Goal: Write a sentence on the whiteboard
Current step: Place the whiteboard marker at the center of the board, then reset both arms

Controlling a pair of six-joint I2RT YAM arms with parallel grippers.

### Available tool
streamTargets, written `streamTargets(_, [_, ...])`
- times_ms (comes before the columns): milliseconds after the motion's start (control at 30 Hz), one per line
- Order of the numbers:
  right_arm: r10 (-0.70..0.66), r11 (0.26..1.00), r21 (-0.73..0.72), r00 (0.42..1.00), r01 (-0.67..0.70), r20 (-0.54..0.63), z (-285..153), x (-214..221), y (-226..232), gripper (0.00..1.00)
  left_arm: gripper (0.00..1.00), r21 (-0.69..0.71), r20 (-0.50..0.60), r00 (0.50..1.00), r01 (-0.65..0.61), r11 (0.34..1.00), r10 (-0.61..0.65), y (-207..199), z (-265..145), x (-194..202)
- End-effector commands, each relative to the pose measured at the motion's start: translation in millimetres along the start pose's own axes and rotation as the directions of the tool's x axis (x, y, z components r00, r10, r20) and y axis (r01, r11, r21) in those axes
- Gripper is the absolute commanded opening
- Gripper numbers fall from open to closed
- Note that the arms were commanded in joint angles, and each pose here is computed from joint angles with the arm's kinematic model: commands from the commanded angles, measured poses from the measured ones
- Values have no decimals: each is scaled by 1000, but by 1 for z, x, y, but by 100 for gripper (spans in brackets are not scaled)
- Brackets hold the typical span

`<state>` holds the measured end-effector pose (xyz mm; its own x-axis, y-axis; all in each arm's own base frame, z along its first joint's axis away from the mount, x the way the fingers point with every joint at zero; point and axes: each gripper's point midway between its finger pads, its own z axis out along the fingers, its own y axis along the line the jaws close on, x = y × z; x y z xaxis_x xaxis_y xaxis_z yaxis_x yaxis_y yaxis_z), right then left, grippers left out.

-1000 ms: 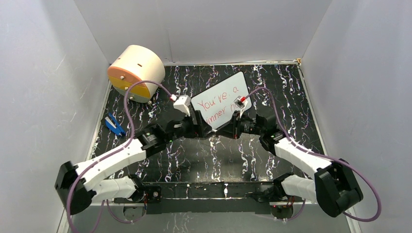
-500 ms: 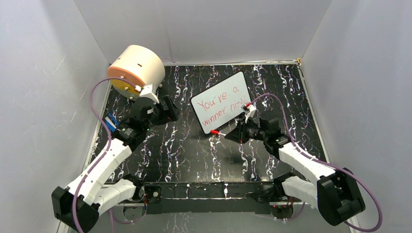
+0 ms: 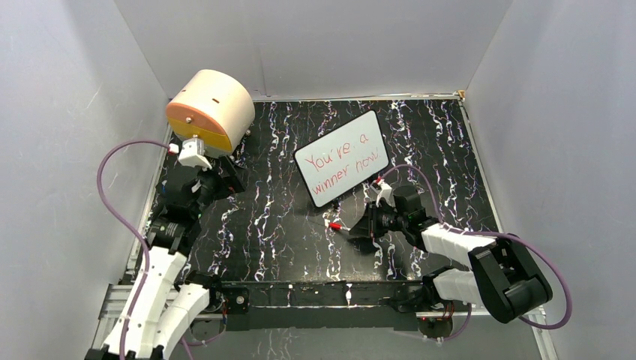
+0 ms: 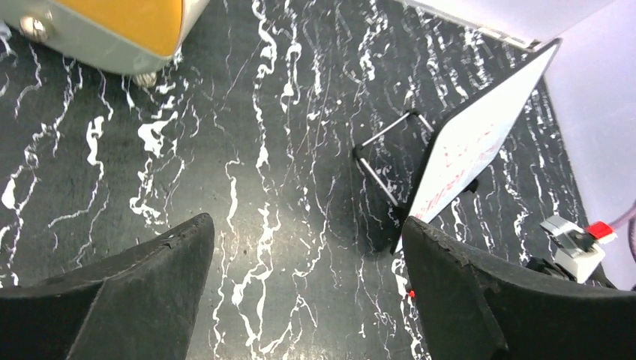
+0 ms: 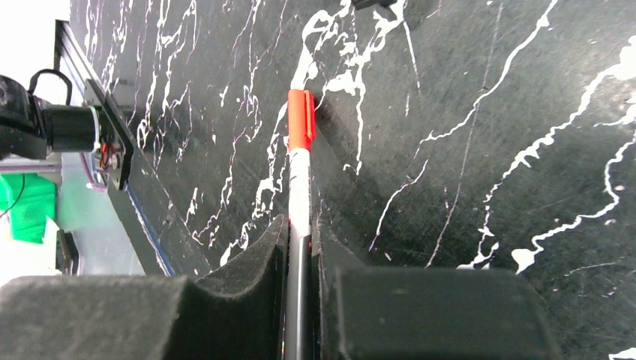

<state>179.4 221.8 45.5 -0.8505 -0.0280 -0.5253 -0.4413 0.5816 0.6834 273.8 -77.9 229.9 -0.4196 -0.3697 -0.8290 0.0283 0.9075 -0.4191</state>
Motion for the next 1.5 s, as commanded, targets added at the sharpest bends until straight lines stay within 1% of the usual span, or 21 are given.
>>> streamTargets(0, [15, 994, 110, 999, -21, 52, -1, -6, -19, 14, 92, 58, 67, 995, -75, 995, 72, -5, -18, -6])
streamTargets(100, [33, 983, 179, 997, -44, 66, -5, -5, -30, 27, 92, 60, 100, 989, -117, 991, 111, -3, -29, -7])
streamTargets(167, [36, 977, 209, 996, -51, 76, -8, -7, -33, 37, 92, 45, 133, 984, -123, 991, 116, -1, -37, -10])
streamTargets(233, [38, 973, 223, 996, -56, 85, -11, -10, -32, 47, 93, 46, 181, 976, -129, 991, 118, -1, -46, -16])
streamTargets(267, [37, 972, 229, 996, -55, 85, -12, -11, -32, 50, 93, 47, 204, 972, -131, 990, 119, -1, -50, -18])
streamTargets(300, [32, 960, 273, 996, -55, 88, -19, -14, -35, 59, 93, 49, 260, 958, -135, 990, 117, -1, -61, -24])
streamTargets(333, [26, 957, 287, 995, -53, 97, -22, -17, -34, 63, 93, 46, 273, 955, -133, 990, 116, 1, -64, -25])
streamTargets(433, [-4, 943, 329, 989, -45, 147, -38, -29, -30, 70, 93, 29, 302, 947, -125, 992, 110, 6, -73, -25])
streamTargets(567, [-90, 914, 406, 960, -27, 266, -69, -63, -19, 81, 93, -7, 345, 933, -108, 994, 104, 12, -91, -33])
streamTargets(700, [-188, 860, 510, 911, -27, 366, -113, -98, -5, 89, 93, -32, 375, 924, -67, 997, 74, 17, -107, -41])
streamTargets(800, [-269, 820, 572, 855, -38, 444, -154, -119, 10, 97, 93, -55, 388, 919, -51, 997, 68, 19, -117, -47])
streamTargets(833, [-298, 798, 600, 826, -60, 478, -169, -125, 11, 98, 93, -67, 392, 918, -39, 997, 62, 21, -120, -48])
streamTargets(900, [-352, 781, 619, 764, -79, 541, -200, -135, 25, 99, 94, -76, 406, 912, -26, 997, 54, 23, -129, -52])
streamTargets(1000, [-418, 752, 652, 696, -95, 584, -231, -142, 34, 99, 94, -84, 423, 905, -16, 996, 50, 24, -139, -57])
streamTargets(1100, [-460, 723, 682, 661, -108, 593, -251, -141, 37, 99, 94, -86, 442, 896, 7, 996, 32, 26, -146, -58])
streamTargets(1200, [-507, 705, 700, 609, -113, 610, -271, -141, 43, 99, 94, -89, 463, 886, 21, 996, 22, 28, -152, -61])
streamTargets(1300, [-519, 719, 686, 568, -114, 639, -283, -139, 51, 99, 94, -93, 466, 884, 28, 995, 19, 28, -153, -63])
streamTargets(1467, [-520, 741, 664, 540, -100, 662, -278, -134, 50, 99, 94, -90, 474, 880, 37, 995, 10, 27, -155, -66])
